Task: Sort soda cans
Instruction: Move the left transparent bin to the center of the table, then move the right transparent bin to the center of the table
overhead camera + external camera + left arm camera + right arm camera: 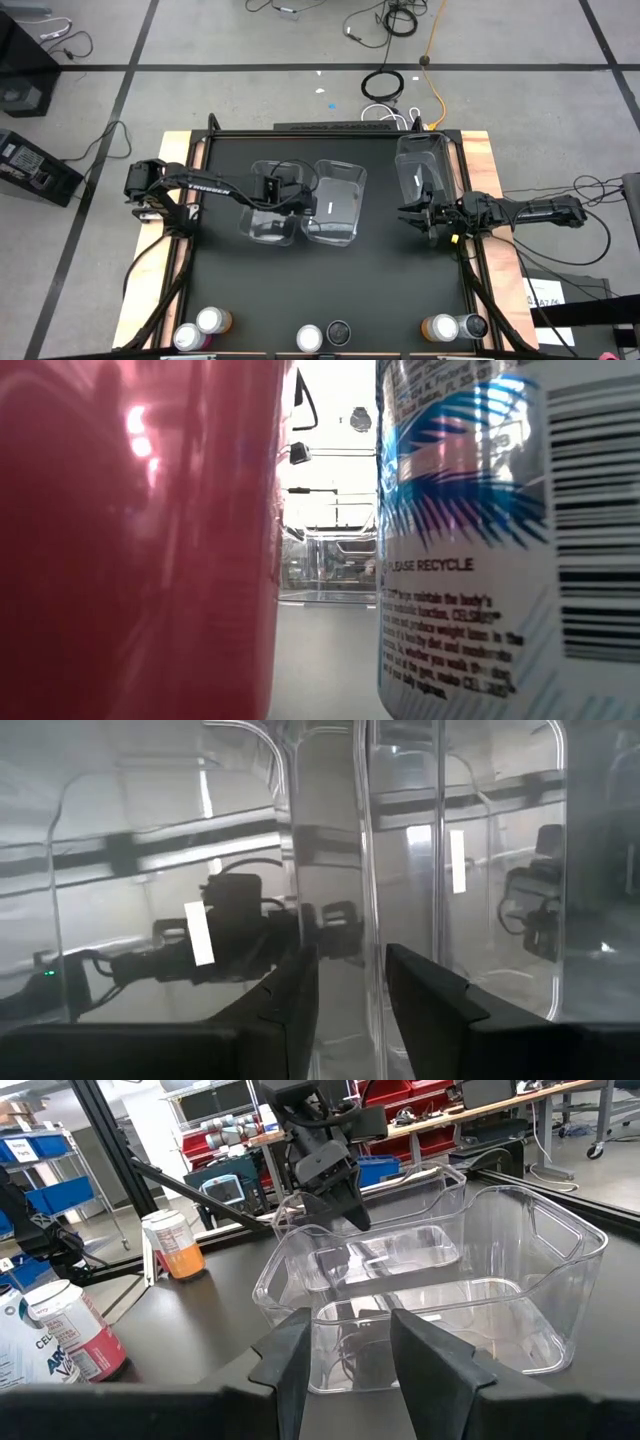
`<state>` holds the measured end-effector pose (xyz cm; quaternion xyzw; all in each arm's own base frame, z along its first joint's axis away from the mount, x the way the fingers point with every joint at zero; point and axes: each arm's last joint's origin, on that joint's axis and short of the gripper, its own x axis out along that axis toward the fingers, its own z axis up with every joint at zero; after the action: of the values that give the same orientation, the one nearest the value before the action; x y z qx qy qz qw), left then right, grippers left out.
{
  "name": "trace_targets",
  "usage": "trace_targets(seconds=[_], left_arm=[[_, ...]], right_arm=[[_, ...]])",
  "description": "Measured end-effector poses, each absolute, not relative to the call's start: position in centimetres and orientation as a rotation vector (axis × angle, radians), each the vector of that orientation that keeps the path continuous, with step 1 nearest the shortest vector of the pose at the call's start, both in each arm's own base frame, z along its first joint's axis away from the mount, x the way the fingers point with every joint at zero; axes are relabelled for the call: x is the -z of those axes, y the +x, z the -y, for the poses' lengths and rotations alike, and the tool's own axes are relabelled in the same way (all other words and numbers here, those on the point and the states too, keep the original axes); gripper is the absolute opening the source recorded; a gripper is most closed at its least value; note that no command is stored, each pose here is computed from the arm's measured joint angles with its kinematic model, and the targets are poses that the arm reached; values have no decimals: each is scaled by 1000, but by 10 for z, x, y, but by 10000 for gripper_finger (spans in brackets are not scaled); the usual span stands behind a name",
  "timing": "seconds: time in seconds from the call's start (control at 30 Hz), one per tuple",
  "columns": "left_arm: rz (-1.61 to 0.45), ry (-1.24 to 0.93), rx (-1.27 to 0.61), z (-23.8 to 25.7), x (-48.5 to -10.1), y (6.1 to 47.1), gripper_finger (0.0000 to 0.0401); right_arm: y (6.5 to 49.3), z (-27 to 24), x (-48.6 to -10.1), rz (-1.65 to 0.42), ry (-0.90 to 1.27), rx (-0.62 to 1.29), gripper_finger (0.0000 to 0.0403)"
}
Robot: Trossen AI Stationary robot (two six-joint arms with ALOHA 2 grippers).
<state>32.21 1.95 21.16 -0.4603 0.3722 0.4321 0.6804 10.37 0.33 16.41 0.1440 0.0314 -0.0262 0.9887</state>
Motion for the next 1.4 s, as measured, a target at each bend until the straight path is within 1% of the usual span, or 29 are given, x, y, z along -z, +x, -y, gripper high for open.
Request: trace_targets(seconds=[0.17,0.3,0.43,0.6,0.7,0.9,1.03,1.4], left_arm=[[-810,-1036,-955,-20,-222,324,130],[-775,-974,-906,-20,-238,323,130],[-728,-944,-888,-21,-254,314,130],[-693,-850,-894,-22,-279,291,130],[-689,-766,-890,-22,-294,274,130],[-724,-529,-760,-21,-320,247,129],[-749,-371,-676,-21,-328,239,129],[-641,-370,-646,-22,-337,245,129]], right_arm=[[104,-3,-164,-63,289,53,130],[104,-3,-164,-62,289,52,130],[104,-3,-164,-65,289,53,130],[104,-3,-164,-64,289,53,130],[104,-3,-164,-64,289,53,130],[104,-3,-164,-63,289,53,130],[104,-3,-164,-64,289,53,130],[104,-3,-164,-64,289,52,130]])
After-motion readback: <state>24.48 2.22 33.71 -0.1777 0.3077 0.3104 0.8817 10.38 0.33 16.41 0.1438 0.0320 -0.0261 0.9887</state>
